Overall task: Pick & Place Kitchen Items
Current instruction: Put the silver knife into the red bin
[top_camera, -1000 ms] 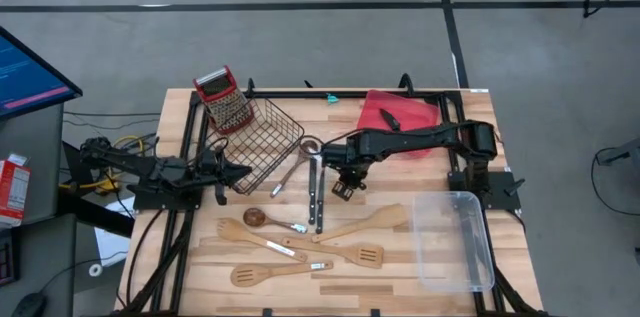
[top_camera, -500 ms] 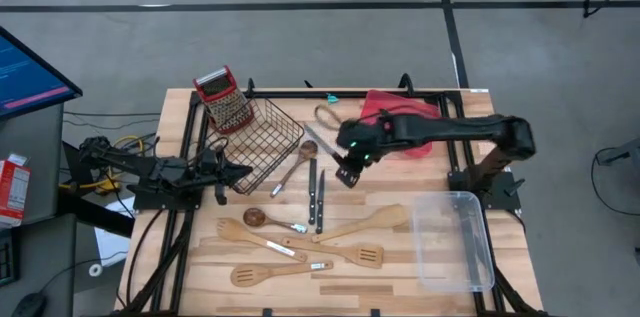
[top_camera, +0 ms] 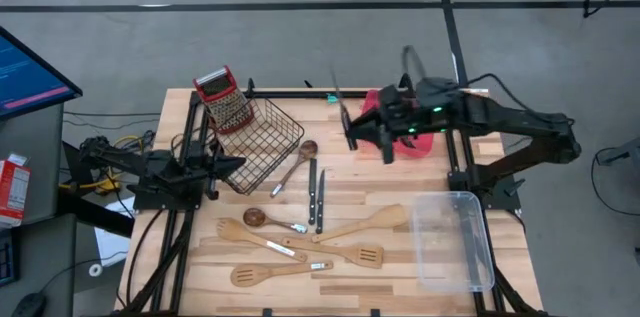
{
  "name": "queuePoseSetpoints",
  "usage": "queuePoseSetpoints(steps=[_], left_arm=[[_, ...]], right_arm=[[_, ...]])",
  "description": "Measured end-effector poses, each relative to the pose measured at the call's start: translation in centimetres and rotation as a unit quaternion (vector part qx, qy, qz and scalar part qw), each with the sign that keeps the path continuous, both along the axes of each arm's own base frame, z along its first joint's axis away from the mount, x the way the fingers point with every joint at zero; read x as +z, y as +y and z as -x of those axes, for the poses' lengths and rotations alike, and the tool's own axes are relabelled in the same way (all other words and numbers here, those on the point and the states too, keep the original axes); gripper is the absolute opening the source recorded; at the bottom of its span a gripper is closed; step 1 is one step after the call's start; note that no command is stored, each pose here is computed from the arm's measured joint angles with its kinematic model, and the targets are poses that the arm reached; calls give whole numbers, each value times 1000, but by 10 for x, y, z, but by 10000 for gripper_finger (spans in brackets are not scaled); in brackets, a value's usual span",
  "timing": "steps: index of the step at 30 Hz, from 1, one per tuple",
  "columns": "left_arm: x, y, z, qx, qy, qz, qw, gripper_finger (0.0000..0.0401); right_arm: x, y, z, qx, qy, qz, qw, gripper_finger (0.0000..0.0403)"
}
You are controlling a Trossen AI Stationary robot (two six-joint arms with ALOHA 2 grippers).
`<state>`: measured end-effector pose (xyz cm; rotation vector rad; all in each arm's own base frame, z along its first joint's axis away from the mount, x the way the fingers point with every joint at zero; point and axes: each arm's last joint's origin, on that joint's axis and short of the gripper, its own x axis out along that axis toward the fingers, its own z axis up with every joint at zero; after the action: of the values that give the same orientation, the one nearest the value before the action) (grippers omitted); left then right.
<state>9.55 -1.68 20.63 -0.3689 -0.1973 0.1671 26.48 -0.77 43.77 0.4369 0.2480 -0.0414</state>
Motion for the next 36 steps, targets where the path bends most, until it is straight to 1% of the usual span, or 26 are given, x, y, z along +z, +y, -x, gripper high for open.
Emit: queuePoseSetpoints(steps=[5,7,10,12,15,17,20,23,27,30,33,34,36], left_arm=[[7,-3,6,-81,-37,-10,996,2],[10,-4,11,-123,-61,-14,990,2],[14,-7,14,-200,-81,-31,976,2],[16,-10,16,-250,-88,-42,963,2],[18,-12,17,-287,-94,-45,952,2],[17,-13,18,-311,-94,-49,945,2],[17,-15,18,-332,-98,-76,935,2],[17,-15,18,-334,-97,-80,934,2],[17,-15,18,-334,-97,-80,934,2],[17,-15,18,-334,-95,-80,934,2],[16,-15,17,-335,-91,-77,935,2],[16,-15,17,-335,-90,-77,935,2],[16,-16,16,-335,-89,-77,935,2]], right_arm=[[25,3,18,44,-90,29,995,94],[33,5,23,69,-124,41,989,94],[44,7,28,116,-177,62,975,94],[51,10,30,155,-215,74,961,94],[58,13,33,210,-257,82,940,94],[63,15,33,248,-286,90,921,94],[68,18,36,301,-317,98,894,94],[71,19,36,323,-337,105,878,94],[73,20,37,342,-347,101,867,94],[73,20,37,350,-347,100,864,94],[70,20,35,354,-331,88,870,94],[69,20,34,352,-322,84,875,94],[63,17,32,330,-296,80,893,94]])
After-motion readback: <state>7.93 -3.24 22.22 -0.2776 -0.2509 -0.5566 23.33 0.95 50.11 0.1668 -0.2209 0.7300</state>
